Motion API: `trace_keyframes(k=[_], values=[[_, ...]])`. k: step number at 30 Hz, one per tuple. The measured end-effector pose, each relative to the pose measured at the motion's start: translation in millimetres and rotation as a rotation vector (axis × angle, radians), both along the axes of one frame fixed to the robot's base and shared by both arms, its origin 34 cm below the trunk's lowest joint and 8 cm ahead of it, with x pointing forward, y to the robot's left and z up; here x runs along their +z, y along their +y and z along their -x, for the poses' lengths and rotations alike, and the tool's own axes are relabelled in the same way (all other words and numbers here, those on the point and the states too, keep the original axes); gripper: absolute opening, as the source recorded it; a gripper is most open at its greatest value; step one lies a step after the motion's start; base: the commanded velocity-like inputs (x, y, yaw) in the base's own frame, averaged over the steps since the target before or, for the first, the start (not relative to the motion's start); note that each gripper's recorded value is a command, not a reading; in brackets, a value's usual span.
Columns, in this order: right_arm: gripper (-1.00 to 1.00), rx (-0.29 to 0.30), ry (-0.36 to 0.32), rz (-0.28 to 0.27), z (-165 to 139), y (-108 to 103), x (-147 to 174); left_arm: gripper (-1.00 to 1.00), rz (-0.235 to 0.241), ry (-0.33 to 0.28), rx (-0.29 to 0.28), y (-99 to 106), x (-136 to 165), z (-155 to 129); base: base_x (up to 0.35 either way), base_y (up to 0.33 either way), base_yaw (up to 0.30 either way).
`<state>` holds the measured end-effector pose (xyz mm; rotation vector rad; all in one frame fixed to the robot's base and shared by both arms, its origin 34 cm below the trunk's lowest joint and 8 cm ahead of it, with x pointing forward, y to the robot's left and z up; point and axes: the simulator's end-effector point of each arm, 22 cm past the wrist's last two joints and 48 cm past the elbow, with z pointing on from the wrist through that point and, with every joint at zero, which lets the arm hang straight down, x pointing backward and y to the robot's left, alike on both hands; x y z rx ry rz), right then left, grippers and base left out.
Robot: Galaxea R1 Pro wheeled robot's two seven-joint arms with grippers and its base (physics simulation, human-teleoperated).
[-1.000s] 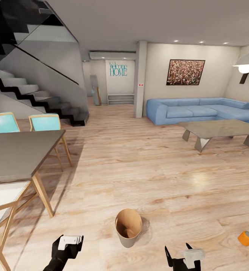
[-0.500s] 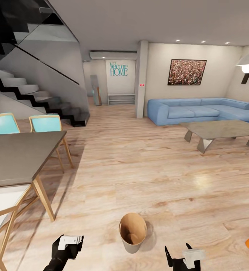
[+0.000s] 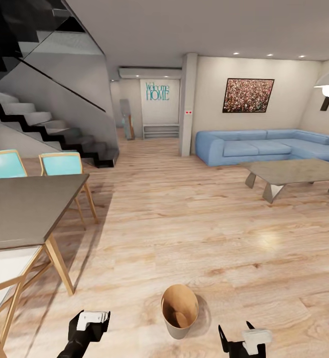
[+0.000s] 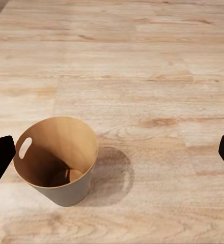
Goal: Put the three can of soda from the living room inside the tash can in the kitchen.
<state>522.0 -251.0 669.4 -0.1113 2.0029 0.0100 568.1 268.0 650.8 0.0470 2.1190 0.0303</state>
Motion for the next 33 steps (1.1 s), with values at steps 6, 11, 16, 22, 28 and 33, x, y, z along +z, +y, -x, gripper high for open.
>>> trace_keyframes(k=[6,11,16,22,28,33], values=[[1.00,-0.001,0.039,0.002,-3.0,-1.1,-2.8,1.00,-0.001,0.011,0.001,0.6,-4.3,2.9,0.001,0.001,0.000],[1.00,-0.011,0.206,0.020,-38.2,-4.4,-5.7,1.00,-0.001,0.015,0.002,1.0,-6.0,3.7,0.000,0.000,0.000],[1.00,-0.031,0.336,0.037,-116.7,-9.8,30.7,1.00,-0.001,0.016,0.002,0.7,-6.3,3.8,0.000,0.000,0.000],[1.00,-0.058,0.464,0.050,-188.5,-18.9,70.6,1.00,0.000,0.015,0.001,0.3,-6.0,3.6,0.000,0.000,0.000],[1.00,-0.101,0.624,0.051,-239.9,-36.1,84.0,1.00,0.000,0.015,0.000,0.1,-5.9,3.5,0.000,0.000,0.000],[1.00,-0.102,0.677,0.047,-244.6,-31.7,85.5,1.00,0.001,0.015,0.000,0.1,-5.9,3.5,0.000,0.000,0.000]])
